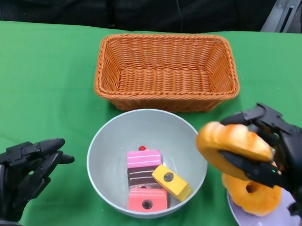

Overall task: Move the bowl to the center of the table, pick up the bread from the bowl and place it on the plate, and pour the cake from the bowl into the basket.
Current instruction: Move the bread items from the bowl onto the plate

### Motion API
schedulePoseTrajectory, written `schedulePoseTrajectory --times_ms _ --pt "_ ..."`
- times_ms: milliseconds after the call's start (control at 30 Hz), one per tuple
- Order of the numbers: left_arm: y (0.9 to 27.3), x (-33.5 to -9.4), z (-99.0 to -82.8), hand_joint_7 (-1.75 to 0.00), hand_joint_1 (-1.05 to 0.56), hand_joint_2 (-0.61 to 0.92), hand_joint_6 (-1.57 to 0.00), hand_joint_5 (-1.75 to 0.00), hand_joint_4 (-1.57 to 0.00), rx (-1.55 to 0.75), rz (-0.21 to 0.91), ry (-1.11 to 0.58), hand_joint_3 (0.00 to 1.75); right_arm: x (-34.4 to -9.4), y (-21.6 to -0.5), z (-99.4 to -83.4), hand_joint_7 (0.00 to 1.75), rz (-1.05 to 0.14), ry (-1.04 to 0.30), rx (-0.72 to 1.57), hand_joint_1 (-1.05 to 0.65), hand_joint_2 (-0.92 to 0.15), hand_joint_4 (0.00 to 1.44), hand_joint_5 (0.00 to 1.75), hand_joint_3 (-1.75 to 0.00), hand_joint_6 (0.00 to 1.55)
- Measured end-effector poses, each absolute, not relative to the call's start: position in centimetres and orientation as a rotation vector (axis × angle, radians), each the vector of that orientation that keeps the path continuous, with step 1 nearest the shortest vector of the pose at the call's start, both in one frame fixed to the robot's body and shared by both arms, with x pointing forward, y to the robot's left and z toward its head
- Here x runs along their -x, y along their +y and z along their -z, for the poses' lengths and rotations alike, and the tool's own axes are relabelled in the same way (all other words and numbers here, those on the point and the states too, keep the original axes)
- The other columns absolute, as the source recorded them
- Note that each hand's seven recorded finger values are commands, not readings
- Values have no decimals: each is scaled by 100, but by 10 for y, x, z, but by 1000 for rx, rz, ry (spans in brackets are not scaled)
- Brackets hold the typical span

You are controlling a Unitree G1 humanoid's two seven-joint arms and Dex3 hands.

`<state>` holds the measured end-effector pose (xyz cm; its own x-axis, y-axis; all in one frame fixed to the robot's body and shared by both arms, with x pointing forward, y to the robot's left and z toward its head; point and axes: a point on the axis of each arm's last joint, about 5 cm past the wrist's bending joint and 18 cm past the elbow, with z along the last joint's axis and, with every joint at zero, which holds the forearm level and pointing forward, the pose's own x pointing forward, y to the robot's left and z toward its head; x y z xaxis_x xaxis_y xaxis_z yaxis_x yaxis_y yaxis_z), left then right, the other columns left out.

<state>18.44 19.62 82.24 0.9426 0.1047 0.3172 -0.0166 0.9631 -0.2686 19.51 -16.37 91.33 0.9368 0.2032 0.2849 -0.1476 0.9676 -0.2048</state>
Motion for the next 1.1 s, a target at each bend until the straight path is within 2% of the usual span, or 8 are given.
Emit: schedulePoseTrajectory --times_ms 133,367,567,667,900,1100 --pt "197 -185 -822 0 -30 92 -128 -94 -88 268 -60 -337 17 -184 -176 -908 140 -141 -286 218 -13 -90 72 172 -38 63" --pt "199 -184 -821 0 -29 92 -128 -90 -89 293 -63 -334 15 -176 -194 -896 135 -29 -353 391 -19 -87 75 175 -38 66" --pt "200 -184 -821 0 -28 92 -128 -89 -89 290 -60 -334 16 -171 -205 -886 123 16 -371 436 -18 -84 78 175 -37 69" --pt "201 -184 -822 0 -28 92 -128 -89 -89 287 -63 -334 17 -170 -207 -881 114 48 -390 470 -13 -80 81 175 -39 75" --pt "203 -185 -822 0 -28 92 -129 -89 -90 282 -67 -337 17 -177 -213 -871 99 110 -519 655 -13 -62 80 173 -60 87" --pt "204 -184 -822 -1 -29 92 -129 -89 -90 280 -61 -338 16 -183 -215 -857 96 131 -596 775 -12 -51 86 150 -80 91"
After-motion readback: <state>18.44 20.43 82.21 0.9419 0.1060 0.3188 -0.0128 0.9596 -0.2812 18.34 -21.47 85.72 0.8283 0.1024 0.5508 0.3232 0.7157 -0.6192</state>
